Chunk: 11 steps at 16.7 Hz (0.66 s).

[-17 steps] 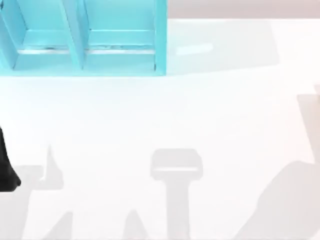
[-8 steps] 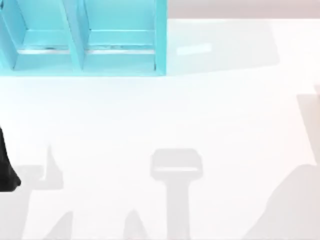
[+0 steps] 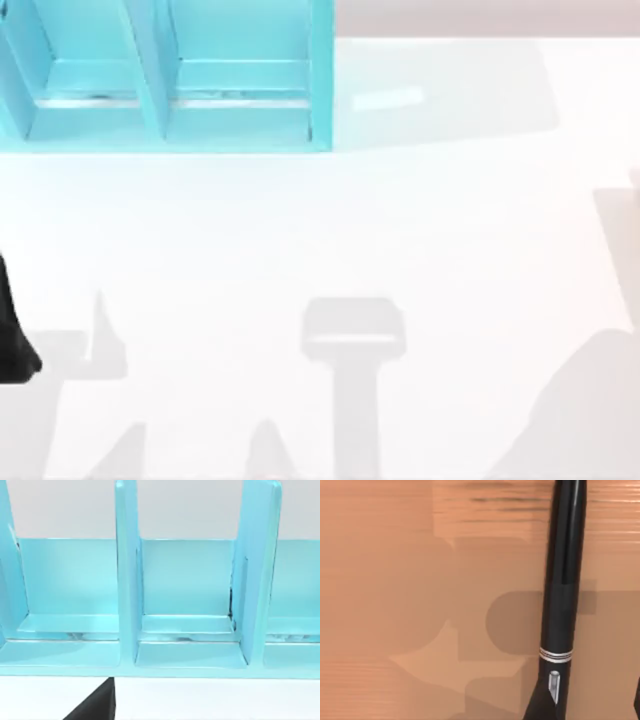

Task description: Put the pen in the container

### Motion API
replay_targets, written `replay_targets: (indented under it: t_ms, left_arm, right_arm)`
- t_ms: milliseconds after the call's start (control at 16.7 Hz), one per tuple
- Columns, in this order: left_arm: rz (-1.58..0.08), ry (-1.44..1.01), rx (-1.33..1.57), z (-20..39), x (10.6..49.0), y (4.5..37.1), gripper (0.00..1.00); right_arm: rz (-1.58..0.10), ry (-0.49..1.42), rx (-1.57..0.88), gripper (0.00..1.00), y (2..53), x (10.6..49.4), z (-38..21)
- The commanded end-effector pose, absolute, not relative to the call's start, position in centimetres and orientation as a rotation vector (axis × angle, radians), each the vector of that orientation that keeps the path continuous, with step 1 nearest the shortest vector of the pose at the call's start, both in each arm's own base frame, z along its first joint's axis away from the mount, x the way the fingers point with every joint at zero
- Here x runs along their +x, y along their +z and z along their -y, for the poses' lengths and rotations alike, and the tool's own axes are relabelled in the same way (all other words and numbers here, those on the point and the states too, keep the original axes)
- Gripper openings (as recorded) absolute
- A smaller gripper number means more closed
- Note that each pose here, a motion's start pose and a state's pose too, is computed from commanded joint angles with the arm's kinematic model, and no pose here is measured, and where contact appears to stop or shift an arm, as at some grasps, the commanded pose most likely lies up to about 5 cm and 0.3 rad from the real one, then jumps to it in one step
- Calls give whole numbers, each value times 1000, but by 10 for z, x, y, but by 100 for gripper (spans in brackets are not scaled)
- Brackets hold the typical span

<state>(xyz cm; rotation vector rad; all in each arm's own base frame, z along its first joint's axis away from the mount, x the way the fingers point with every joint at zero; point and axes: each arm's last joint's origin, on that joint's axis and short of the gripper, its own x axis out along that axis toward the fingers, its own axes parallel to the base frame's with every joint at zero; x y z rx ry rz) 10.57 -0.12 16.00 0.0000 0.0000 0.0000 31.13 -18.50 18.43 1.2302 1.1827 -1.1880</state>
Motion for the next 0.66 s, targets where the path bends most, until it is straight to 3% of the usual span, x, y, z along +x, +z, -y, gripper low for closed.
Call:
replay_targets:
  t_ms: [300,660]
  left_arm:
    - [0,0,0,1,106,160,100]
    - [0,0,0,1,106,160,100]
  right_arm:
    - [-1183,-1188,1230,98,184,311,185]
    - [-1183,-1188,1230,100,184,311,185]
